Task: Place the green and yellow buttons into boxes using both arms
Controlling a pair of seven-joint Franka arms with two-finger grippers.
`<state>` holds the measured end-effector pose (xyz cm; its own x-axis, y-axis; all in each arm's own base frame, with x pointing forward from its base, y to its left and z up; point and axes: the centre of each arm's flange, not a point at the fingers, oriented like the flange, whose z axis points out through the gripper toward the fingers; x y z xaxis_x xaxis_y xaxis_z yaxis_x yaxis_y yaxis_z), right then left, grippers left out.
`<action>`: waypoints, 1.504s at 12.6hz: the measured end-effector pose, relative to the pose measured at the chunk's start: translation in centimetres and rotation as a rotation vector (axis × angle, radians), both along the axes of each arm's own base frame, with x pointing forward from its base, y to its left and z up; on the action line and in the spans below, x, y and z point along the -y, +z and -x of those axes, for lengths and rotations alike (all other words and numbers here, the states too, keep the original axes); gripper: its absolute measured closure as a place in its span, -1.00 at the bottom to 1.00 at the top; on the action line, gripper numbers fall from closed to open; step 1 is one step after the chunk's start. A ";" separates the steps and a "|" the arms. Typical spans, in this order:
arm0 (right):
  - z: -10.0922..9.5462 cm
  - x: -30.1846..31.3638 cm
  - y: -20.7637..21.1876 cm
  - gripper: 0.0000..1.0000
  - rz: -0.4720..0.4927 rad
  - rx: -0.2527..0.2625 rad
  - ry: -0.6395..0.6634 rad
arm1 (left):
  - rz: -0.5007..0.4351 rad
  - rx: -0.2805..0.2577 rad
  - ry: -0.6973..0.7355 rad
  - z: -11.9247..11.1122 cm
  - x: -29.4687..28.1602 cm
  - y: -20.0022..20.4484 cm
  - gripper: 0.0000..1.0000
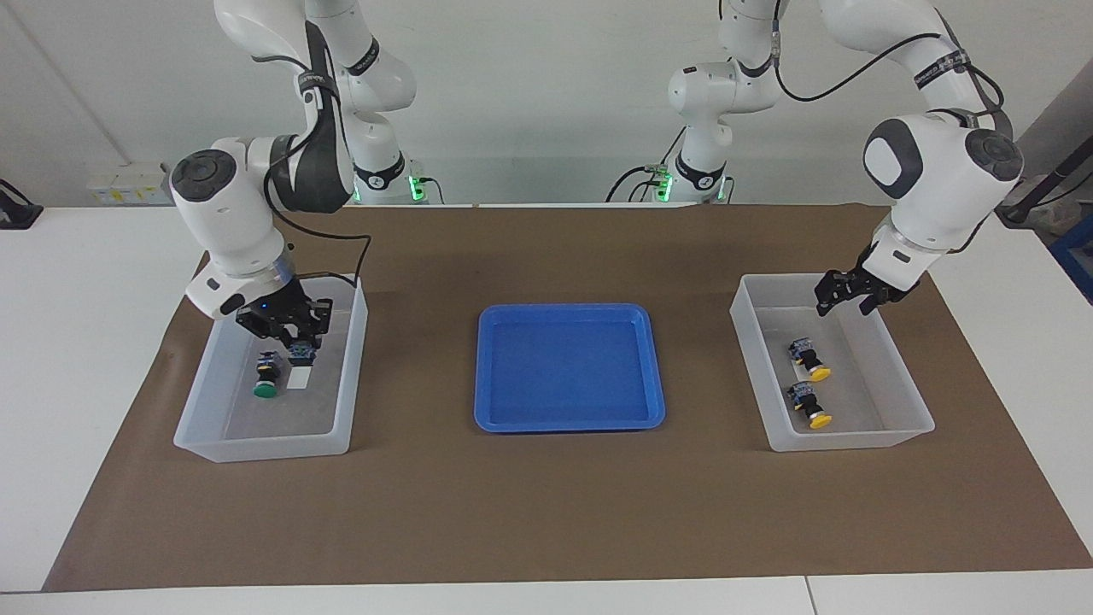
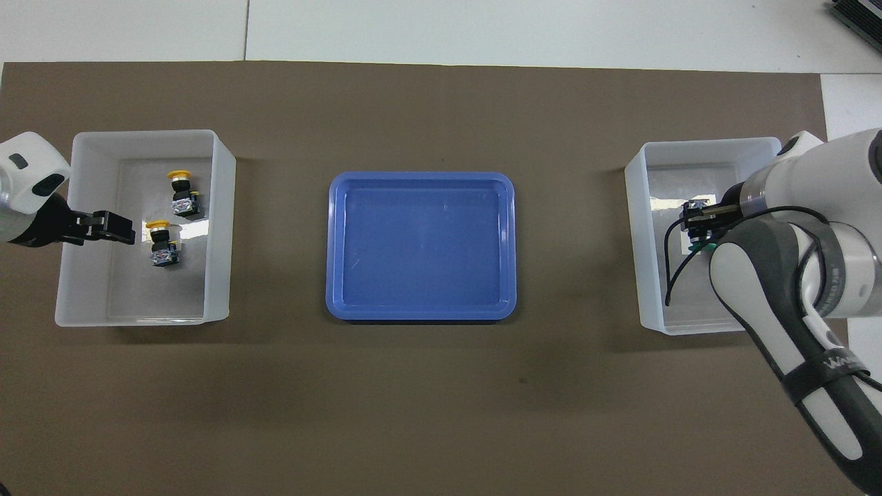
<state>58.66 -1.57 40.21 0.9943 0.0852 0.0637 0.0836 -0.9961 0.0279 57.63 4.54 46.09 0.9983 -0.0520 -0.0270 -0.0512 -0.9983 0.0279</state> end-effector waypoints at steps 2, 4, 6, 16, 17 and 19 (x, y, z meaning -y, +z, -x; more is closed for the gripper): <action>0.8 1.1 -3.1 0.17 0.004 0.008 0.046 | 0.002 -0.007 -0.007 -0.3 0.3 2.7 -0.62; 1.2 2.9 -5.3 0.17 0.008 0.010 0.072 | 0.003 -0.002 -0.005 -0.5 0.4 6.1 -0.61; 1.0 3.6 -7.0 0.17 0.012 0.023 0.088 | 0.003 0.004 0.016 -0.5 1.2 8.8 -0.61; 0.9 2.8 -7.4 -0.58 0.018 0.082 0.118 | -0.005 -0.059 0.044 1.2 6.4 14.7 -0.64; 0.7 2.8 -5.8 -0.77 0.019 0.089 0.118 | -0.006 -0.063 0.045 1.4 6.4 14.9 -0.67; 0.4 2.9 -2.0 -0.99 0.015 0.086 0.086 | -0.010 -0.066 0.043 1.5 6.4 14.9 -0.76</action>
